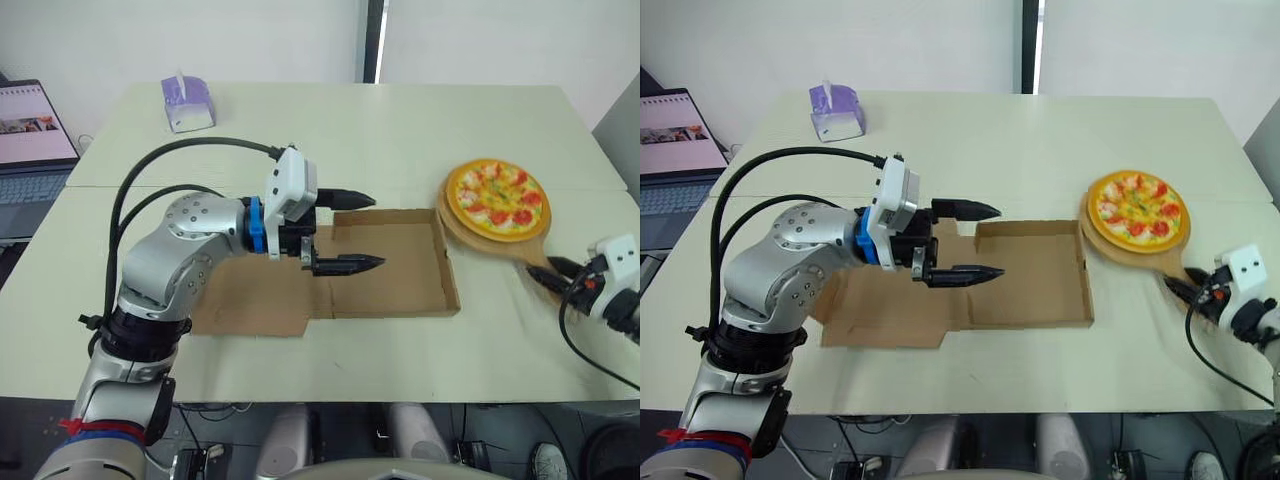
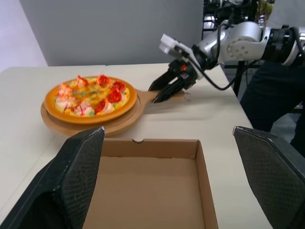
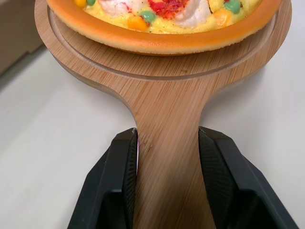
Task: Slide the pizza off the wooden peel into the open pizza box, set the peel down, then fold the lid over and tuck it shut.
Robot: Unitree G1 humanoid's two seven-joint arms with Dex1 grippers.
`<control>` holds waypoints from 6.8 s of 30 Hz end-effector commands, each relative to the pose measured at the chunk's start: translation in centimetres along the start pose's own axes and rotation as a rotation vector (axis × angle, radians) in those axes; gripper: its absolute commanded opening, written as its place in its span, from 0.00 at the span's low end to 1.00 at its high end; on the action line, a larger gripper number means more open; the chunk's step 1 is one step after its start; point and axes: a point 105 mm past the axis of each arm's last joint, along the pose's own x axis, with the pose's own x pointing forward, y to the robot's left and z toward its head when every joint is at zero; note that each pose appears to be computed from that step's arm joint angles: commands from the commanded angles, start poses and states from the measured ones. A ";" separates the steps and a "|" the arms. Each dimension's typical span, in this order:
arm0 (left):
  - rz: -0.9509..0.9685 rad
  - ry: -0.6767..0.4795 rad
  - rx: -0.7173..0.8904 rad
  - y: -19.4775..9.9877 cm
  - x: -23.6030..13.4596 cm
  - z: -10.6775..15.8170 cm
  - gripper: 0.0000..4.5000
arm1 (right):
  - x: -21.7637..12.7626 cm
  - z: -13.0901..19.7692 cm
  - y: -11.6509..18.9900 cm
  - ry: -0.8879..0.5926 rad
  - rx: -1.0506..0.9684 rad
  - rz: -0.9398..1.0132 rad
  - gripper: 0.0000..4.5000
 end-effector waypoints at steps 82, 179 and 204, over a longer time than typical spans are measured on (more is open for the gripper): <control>0.101 0.076 0.083 1.5 -3.8 1.3 1.00 | 6.7 13.2 0.0 -0.400 -0.672 0.033 0.35; 1.377 -0.680 -1.220 -14.8 -12.6 -12.2 1.00 | 5.0 19.5 24.7 -0.429 -0.390 1.086 1.00; 1.358 -0.723 -1.245 -12.2 -12.1 -13.7 0.47 | 5.6 19.3 23.7 -0.421 -0.374 1.006 1.00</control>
